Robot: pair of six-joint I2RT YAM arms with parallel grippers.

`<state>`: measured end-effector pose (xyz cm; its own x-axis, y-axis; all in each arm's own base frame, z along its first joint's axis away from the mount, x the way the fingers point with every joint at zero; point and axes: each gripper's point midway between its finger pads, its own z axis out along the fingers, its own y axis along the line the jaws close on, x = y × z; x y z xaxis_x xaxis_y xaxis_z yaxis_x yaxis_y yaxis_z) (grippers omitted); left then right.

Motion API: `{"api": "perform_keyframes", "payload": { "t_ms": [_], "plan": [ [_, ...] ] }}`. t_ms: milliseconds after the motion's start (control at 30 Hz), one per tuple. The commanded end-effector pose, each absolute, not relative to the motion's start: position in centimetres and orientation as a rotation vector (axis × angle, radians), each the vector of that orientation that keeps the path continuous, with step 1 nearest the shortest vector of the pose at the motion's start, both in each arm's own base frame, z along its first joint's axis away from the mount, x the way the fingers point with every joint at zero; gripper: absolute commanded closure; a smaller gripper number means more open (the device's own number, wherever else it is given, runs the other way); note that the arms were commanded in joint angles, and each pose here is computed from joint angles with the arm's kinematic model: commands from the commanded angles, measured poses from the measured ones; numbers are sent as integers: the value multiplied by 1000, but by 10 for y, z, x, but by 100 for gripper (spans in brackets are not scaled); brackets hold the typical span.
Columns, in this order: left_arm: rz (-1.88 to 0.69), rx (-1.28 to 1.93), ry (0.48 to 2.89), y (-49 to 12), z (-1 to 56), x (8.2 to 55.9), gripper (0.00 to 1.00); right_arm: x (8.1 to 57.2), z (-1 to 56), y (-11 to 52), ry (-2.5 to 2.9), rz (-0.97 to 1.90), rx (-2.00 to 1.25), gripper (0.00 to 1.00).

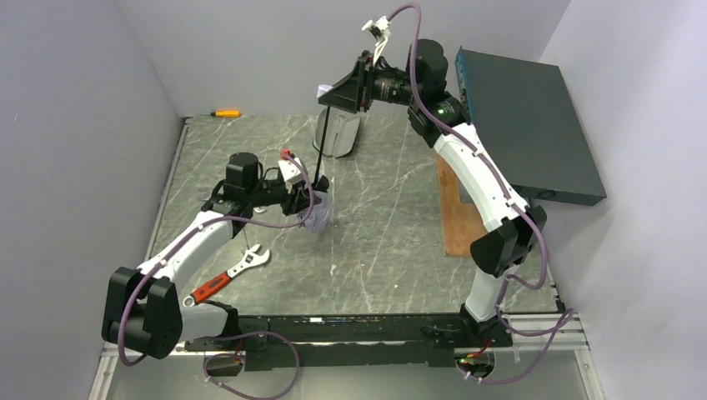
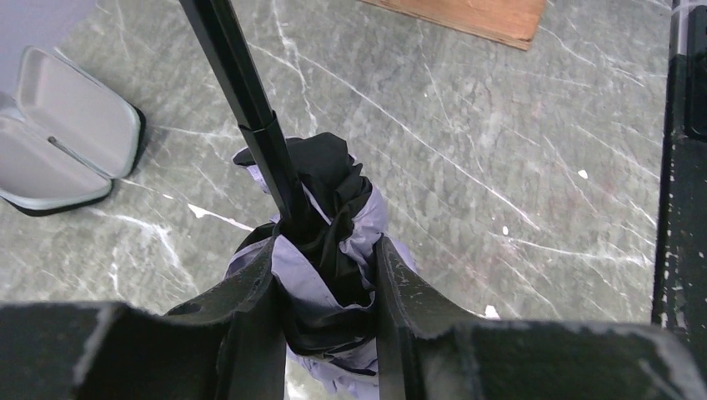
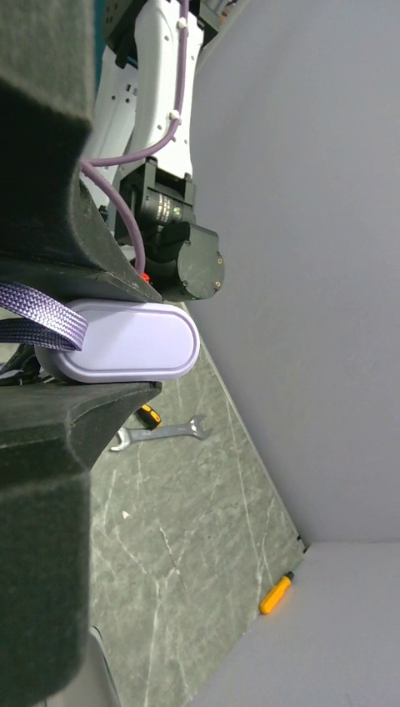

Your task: Open the umbrella

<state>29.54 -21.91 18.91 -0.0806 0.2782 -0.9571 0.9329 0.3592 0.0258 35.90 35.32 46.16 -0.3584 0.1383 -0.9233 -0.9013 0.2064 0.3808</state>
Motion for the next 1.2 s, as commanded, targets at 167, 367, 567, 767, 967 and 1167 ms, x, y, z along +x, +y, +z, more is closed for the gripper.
{"api": "perform_keyframes", "payload": {
  "t_ms": [167,367,567,767,967,1167],
  "plan": [
    [-876,1185,1829,-213,134,263,100,316,638,290,941,1238,-655,100],
    [-962,1074,1580,-252,267,289,100,321,508,337,1202,1280,-757,100],
    [-942,1011,1391,-267,359,293,100,297,420,362,1339,1287,-892,100],
    [-896,996,1218,-262,411,284,100,295,364,358,1469,1265,-910,100],
    [-859,1021,1283,-260,377,289,100,301,390,359,1424,1272,-880,100],
    [-894,1104,1533,-255,255,282,100,323,506,343,1198,1249,-777,100]
  ]
}}
